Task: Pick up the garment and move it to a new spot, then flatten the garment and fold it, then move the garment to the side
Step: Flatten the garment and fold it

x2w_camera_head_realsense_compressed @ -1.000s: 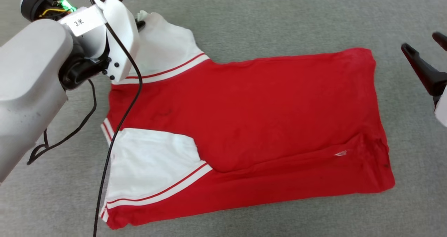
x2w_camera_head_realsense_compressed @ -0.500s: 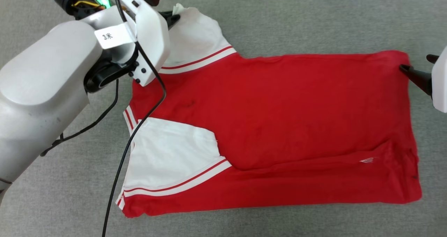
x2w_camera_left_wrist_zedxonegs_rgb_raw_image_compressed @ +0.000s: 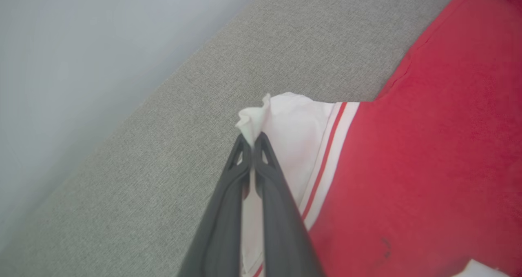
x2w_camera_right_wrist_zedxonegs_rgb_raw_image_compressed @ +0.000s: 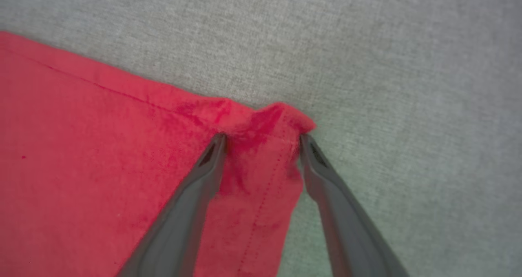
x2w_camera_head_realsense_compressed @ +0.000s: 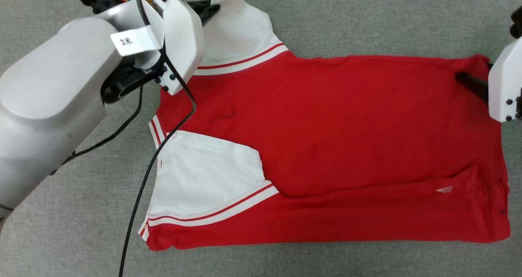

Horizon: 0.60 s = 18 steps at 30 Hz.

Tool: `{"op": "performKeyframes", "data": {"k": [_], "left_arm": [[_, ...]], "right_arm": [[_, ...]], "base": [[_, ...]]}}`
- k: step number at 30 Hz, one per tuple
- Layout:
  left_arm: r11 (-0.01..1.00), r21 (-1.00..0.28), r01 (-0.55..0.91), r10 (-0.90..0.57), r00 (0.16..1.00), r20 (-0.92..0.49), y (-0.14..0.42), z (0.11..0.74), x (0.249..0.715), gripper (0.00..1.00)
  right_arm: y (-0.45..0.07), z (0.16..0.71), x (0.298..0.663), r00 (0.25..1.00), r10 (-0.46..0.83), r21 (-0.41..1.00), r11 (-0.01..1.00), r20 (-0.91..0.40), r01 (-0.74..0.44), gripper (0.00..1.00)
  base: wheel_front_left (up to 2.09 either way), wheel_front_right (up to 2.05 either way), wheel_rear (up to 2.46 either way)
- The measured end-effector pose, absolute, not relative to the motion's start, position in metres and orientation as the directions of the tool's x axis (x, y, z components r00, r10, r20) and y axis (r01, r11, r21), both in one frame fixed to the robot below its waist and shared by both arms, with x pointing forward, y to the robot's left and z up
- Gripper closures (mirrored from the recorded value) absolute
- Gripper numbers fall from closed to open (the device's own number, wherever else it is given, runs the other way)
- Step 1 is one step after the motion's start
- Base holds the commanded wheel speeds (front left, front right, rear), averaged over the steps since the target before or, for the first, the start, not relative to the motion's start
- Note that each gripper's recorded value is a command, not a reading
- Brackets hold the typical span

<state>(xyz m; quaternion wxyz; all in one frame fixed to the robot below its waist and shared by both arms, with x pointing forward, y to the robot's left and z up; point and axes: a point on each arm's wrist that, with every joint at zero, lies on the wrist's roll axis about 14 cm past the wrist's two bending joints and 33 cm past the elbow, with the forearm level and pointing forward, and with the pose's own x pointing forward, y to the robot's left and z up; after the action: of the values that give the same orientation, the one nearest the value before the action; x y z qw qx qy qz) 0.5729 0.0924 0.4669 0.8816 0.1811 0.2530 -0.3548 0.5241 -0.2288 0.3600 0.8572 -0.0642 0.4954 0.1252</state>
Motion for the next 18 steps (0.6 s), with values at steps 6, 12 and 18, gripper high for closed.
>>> {"op": "performKeyframes", "data": {"k": [6,12,18], "left_arm": [[0.698,0.128,0.704,-0.535,0.632,-0.561,0.095,0.467,0.571,1.00],[0.722,0.112,0.683,-0.539,0.657,-0.528,0.100,0.477,0.558,1.00],[0.743,0.097,0.662,-0.535,0.675,-0.508,0.110,0.488,0.532,1.00]], "right_arm": [[-0.223,0.369,0.528,0.551,0.179,0.023,0.960,-0.815,-0.278,1.00],[-0.219,0.397,0.526,0.653,0.204,-0.013,0.950,-0.729,-0.311,1.00],[-0.220,0.419,0.506,0.710,0.227,-0.022,0.946,-0.667,-0.323,1.00]], "base": [[0.00,0.00,0.00],[0.00,0.00,0.00],[0.00,0.00,0.00]]}}
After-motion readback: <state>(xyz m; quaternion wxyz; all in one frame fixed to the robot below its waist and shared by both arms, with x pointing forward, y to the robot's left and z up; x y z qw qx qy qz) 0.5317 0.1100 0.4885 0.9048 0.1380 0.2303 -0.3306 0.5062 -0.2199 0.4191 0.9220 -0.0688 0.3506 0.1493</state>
